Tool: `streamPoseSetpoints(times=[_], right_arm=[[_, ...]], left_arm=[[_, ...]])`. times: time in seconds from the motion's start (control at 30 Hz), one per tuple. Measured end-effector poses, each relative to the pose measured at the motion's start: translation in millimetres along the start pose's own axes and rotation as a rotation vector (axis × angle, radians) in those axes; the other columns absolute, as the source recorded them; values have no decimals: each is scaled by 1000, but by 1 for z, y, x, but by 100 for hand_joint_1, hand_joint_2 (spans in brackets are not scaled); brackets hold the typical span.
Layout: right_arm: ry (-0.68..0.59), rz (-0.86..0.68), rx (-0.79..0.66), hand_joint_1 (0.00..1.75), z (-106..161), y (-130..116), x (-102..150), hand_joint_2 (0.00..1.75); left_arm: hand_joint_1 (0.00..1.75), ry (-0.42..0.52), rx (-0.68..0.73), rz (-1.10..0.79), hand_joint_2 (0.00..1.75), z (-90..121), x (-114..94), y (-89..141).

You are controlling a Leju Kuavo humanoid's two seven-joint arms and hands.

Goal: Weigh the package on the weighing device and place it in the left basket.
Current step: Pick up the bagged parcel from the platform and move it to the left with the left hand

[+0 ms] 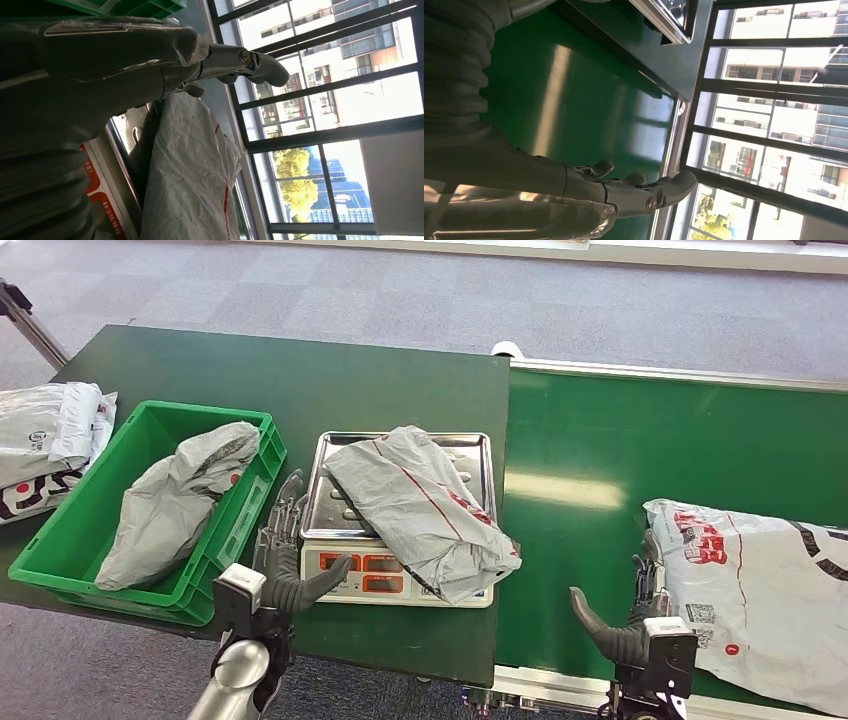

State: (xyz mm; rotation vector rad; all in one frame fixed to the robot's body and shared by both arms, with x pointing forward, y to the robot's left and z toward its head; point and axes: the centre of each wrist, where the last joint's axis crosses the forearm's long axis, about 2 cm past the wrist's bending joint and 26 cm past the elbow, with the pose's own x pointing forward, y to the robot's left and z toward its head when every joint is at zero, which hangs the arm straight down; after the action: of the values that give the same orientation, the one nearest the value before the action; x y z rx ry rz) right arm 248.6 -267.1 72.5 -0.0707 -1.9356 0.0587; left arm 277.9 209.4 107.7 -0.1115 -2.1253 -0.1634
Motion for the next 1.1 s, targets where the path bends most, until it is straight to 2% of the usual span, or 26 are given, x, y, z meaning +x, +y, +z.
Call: streamPoseSetpoints(times=[0.1, 0.27, 0.8, 0.93, 1.1], right_arm=[[9, 2, 12, 0, 1, 3, 0, 175], [17, -5, 26, 0, 0, 10, 1, 175], [30, -22, 38, 0, 0, 13, 2, 175], [29, -20, 47, 0, -1, 13, 2, 175], [18, -20, 54, 0, -7, 13, 4, 175]], left_arm=[[0, 5, -54, -85, 175, -8, 1, -2], [0, -14, -134, -205, 175, -37, 2, -4], [0, -3, -263, -230, 175, -77, -4, -6], [0, 17, -308, -235, 175, -84, -6, -6], [0, 50, -383, -248, 175, -103, -10, 1]])
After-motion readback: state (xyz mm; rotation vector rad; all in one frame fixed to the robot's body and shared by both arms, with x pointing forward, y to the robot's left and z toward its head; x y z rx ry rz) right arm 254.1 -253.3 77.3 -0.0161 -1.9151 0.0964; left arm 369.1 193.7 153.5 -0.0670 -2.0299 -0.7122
